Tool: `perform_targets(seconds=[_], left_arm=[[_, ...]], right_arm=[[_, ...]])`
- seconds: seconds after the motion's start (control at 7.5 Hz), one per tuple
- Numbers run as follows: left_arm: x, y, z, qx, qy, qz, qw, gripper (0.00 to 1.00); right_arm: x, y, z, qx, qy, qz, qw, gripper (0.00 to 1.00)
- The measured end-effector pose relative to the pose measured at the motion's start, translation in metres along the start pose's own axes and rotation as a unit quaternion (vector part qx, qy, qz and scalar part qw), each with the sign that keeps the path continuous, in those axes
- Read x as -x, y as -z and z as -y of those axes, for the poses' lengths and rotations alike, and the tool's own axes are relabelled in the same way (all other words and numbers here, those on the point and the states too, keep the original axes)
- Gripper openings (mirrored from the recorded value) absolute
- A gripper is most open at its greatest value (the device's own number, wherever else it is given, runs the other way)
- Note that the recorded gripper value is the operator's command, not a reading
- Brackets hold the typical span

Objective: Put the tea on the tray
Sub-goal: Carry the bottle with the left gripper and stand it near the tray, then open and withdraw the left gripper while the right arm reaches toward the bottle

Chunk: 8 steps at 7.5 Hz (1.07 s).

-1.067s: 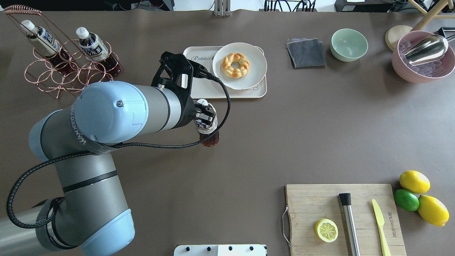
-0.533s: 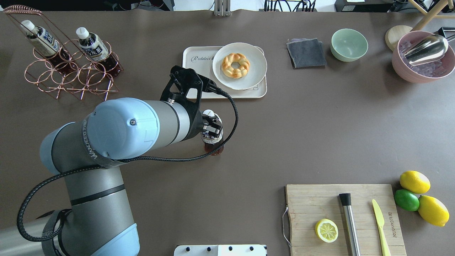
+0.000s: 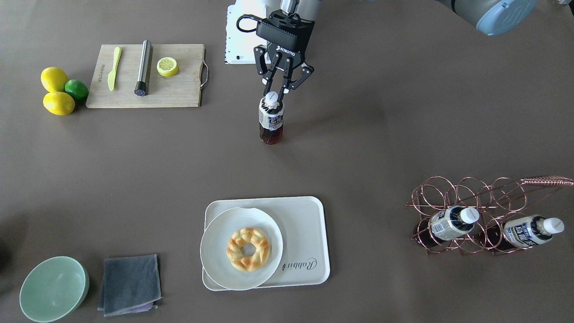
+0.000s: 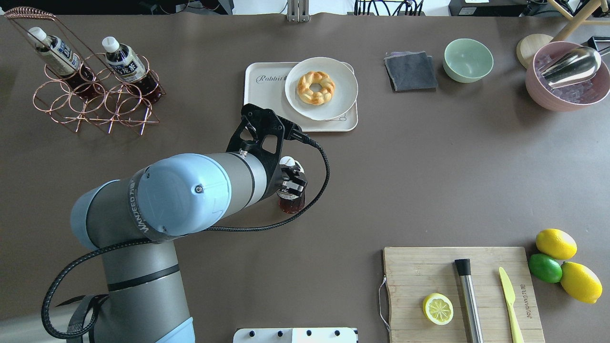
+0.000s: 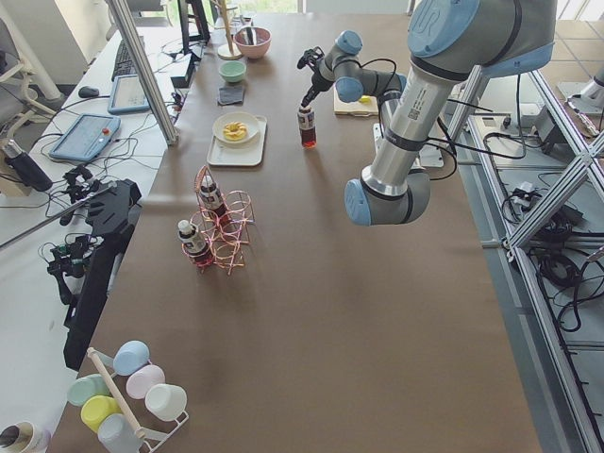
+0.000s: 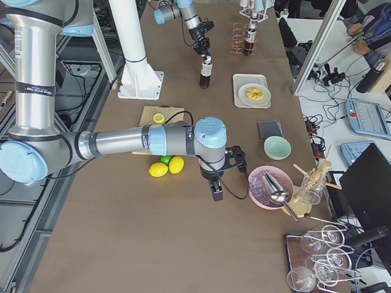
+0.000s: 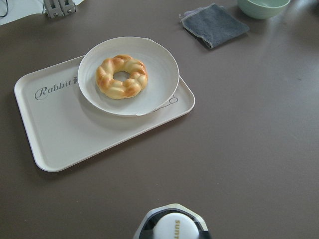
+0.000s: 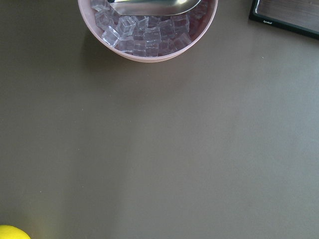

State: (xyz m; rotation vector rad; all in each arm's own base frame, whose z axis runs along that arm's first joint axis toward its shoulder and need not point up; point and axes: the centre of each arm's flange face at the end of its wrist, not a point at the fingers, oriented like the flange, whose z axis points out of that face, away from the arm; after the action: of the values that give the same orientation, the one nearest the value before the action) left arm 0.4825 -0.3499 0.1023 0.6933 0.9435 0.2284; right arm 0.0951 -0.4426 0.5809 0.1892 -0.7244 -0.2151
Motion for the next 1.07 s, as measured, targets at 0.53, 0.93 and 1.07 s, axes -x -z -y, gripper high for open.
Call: perform_targets(seconds=[0.53,0.93,1.07], left_arm=[[-0.003,-0.005,-0.004,0.004,-0.003,0.003,1.0,0.84],[-0.008,-0.007,0.002,0.004,-0.002,0.004,1.0,0.9],[-0.006,0.0,0.011,0.003,-0.001,0.011,0.9999,0.9]], right_arm=[[-0.001,-0.001,-0.002,0.001,0.002,-0.001,1.0,1.0],[0.002,0.003,0.002,-0.002,0.001,-0.003,1.0,1.0],[0.006,0.01,0.014,-0.01,0.005,-0.004,0.9999,1.0]])
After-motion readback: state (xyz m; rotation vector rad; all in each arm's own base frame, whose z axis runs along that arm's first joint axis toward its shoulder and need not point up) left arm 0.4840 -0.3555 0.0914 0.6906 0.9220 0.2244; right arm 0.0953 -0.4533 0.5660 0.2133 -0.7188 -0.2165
